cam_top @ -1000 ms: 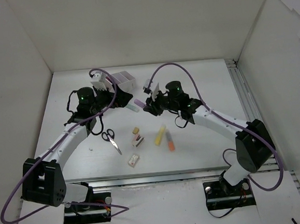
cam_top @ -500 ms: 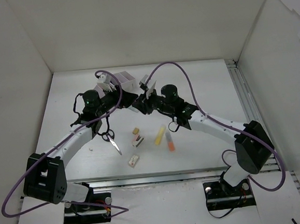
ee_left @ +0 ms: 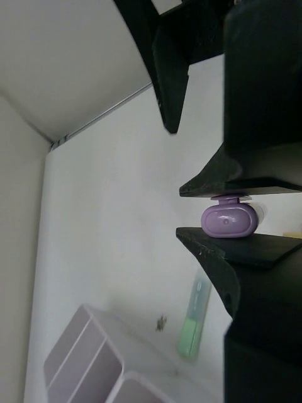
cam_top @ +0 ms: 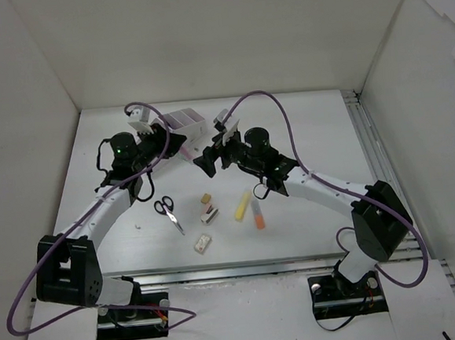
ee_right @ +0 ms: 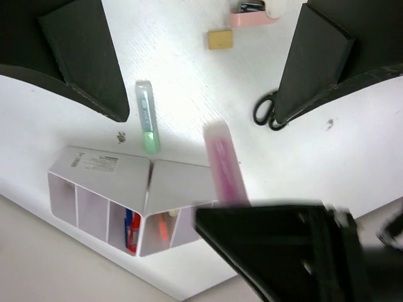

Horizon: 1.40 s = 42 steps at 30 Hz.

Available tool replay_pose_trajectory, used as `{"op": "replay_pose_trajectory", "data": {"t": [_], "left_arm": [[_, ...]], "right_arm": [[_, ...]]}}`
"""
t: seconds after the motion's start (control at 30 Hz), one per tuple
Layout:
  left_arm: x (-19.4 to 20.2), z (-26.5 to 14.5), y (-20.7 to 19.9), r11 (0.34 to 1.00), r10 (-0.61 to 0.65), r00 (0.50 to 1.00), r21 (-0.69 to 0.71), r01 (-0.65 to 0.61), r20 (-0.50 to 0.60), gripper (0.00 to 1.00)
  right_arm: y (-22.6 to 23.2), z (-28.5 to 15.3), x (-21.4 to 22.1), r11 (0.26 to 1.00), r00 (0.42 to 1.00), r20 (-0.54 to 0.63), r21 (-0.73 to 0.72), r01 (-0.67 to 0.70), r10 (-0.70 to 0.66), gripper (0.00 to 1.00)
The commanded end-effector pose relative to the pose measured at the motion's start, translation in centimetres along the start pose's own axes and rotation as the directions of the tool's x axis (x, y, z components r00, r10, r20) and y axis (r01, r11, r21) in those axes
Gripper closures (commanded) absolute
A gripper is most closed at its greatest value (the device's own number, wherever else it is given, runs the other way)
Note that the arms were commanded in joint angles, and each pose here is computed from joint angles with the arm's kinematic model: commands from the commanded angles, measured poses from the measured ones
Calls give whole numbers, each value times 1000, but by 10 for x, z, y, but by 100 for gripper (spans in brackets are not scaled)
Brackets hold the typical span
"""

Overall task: Sort the stationery into containers
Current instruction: Place the stationery in the storage box, then pick up the stationery from the center of the board.

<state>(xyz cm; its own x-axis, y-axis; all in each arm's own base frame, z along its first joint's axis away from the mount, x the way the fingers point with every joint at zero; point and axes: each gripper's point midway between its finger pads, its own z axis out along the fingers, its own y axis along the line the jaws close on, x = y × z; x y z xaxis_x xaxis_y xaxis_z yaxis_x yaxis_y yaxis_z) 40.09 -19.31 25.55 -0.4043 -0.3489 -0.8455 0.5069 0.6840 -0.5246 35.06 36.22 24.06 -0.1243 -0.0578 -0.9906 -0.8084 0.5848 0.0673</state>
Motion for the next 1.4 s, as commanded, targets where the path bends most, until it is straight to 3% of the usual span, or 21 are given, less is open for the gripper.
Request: {"op": "replay_pose_trajectory", "data": {"t": [0.0, 0.17, 0.33, 0.53, 0.77, 0.87, 0.9, 0.97, 1.0, 1.07, 1.2, 1.23, 1.27, 1.37], "left_arm": [[-83, -21, 10, 990, 133, 971, -72, -121, 199, 100], [-121, -34, 63, 937, 266, 932, -292, -190, 246, 100], [-145, -36, 112, 874, 312, 918, -453, -177, 245, 100], [-141, -11, 161, 827, 291, 936, -543, -143, 198, 100], [-117, 13, 199, 821, 197, 963, -568, -58, 186, 100], [-112, 14, 204, 816, 167, 967, -578, -26, 193, 85], [-109, 13, 205, 813, 159, 968, -582, -18, 192, 70], [-106, 9, 205, 809, 155, 969, -588, -13, 192, 61], [-105, 8, 204, 808, 154, 969, -588, -11, 193, 47], [-107, 3, 200, 807, 155, 968, -590, -7, 199, 33], [-112, -6, 187, 813, 155, 966, -582, -5, 207, 23], [-119, -10, 179, 817, 160, 963, -577, -6, 217, 19], [-116, -13, 178, 815, 150, 966, -579, -2, 209, 10], [-118, -25, 165, 818, 152, 965, -576, 0, 216, 3]], "right_arm": [[-21, 2, -15, 1000, 997, 74, -11, 6, -6, 2], [-41, 14, 17, 999, 999, -7, -32, -35, 35, 2], [-65, 21, 34, 999, 998, -48, 16, -39, 40, 2], [-86, 25, 38, 997, 997, -81, 81, 8, -1, 2], [-103, 45, 75, 994, 965, -256, 76, 74, -53, 2], [-101, 58, 89, 996, 953, -295, 39, 78, -63, 2], [-98, 64, 87, 996, 953, -294, 27, 89, -77, 2], [-96, 71, 102, 994, 942, -324, 21, 103, -91, 2], [-94, 76, 101, 994, 941, -322, 15, 111, -100, 2], [-93, 85, 114, 992, 935, -337, 14, 122, -110, 2], [-96, 103, 124, 993, 917, -386, 12, 119, -106, 2], [-97, 106, 123, 992, 916, -385, 16, 127, -111, 2], [-95, 109, 116, 991, 912, -393, 18, 132, -114, 2], [-99, 110, 133, 991, 885, -456, 37, 129, -98, 2]]}}
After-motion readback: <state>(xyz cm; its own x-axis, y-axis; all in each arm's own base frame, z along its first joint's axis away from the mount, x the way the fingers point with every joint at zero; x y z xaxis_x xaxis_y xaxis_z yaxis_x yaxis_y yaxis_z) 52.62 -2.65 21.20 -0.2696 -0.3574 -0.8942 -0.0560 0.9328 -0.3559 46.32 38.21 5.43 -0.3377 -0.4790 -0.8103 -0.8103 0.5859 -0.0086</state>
